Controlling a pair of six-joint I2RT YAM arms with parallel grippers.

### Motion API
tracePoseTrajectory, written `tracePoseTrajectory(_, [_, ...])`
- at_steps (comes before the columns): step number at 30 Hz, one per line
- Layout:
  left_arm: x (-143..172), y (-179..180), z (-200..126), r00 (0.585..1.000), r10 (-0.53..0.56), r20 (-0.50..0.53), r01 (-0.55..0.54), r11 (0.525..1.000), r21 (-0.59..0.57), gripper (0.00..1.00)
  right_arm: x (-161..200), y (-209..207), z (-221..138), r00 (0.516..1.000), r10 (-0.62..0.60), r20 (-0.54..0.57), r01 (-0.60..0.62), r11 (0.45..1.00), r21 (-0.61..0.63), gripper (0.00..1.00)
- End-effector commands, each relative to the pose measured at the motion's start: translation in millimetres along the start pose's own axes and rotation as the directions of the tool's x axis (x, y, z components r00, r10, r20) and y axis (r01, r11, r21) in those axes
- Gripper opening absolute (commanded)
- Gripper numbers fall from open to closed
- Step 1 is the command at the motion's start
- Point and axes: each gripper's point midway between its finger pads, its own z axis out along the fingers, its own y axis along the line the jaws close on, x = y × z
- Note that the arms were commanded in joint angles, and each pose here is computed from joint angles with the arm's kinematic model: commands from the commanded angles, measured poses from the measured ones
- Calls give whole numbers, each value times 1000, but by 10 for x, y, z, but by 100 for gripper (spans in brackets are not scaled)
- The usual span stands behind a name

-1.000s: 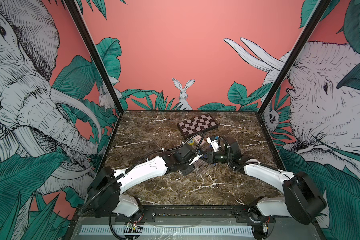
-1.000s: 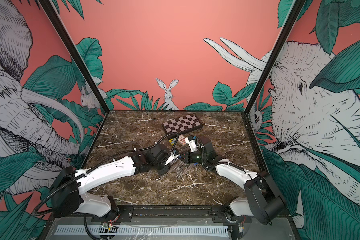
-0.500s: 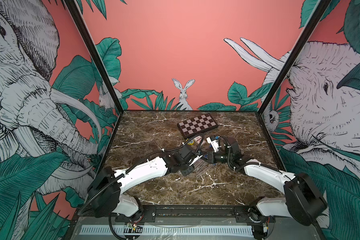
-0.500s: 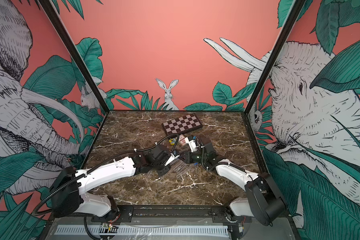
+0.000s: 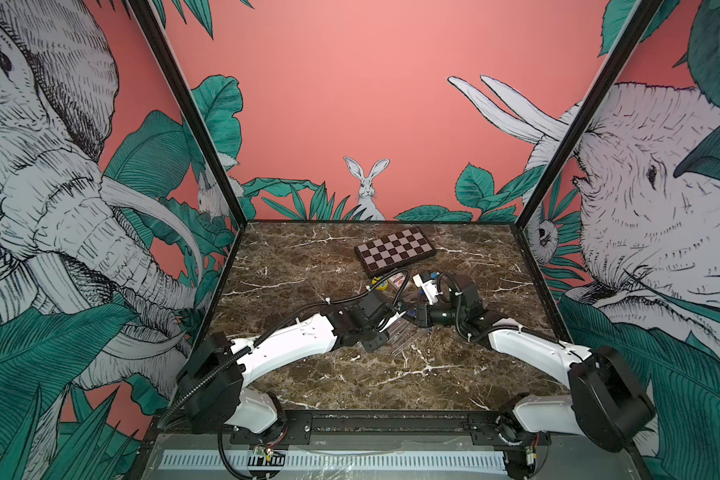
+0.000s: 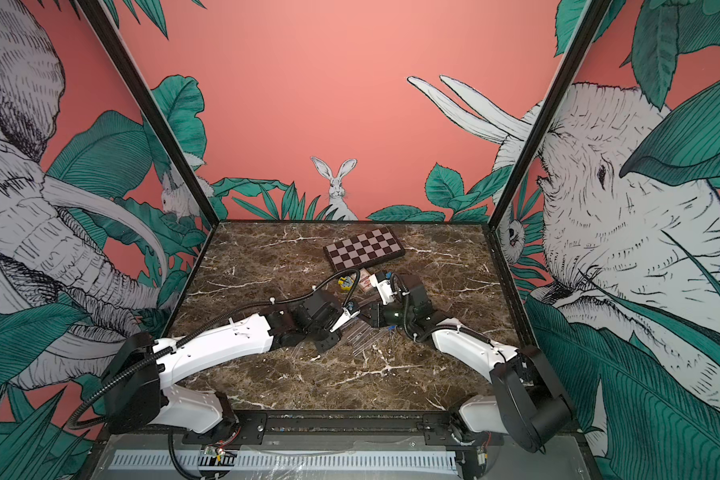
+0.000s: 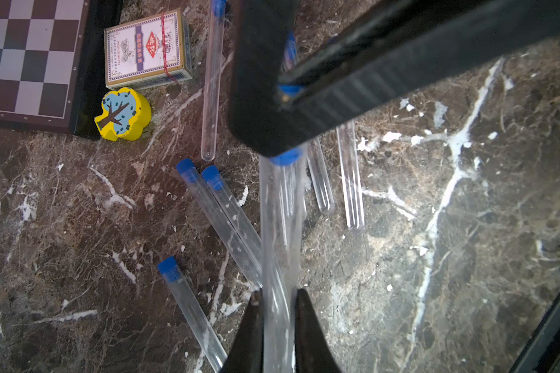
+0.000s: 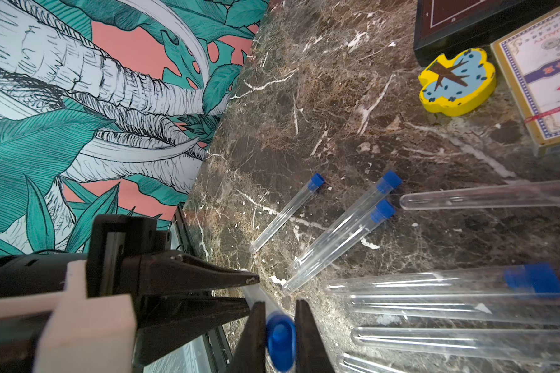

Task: Remove stoppers from test tubes
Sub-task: Open the stopper on the test tube.

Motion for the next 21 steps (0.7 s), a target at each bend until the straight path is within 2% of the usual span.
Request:
tracePoseTrajectory(1, [15, 78, -12, 1000, 1, -10, -2, 999, -40, 0, -11, 27, 9, 1000, -8, -3, 8, 1000, -28, 19])
tracePoseTrajectory(6, [-37, 77, -34, 1000, 3, 9, -3, 999, -37, 0, 41, -20, 45, 1000, 9, -20, -9, 1000, -30, 26])
tracePoseTrajectory(10, [-13, 63, -14, 1000, 8, 3, -8, 999, -31, 0, 28, -29, 47, 1000, 11, -15, -12, 1000, -25, 24])
tracePoseTrajectory(21, [16, 23, -21, 1000, 13, 8, -12, 1000, -11, 0, -55, 15, 62, 1000, 6, -5, -6, 999, -37, 26])
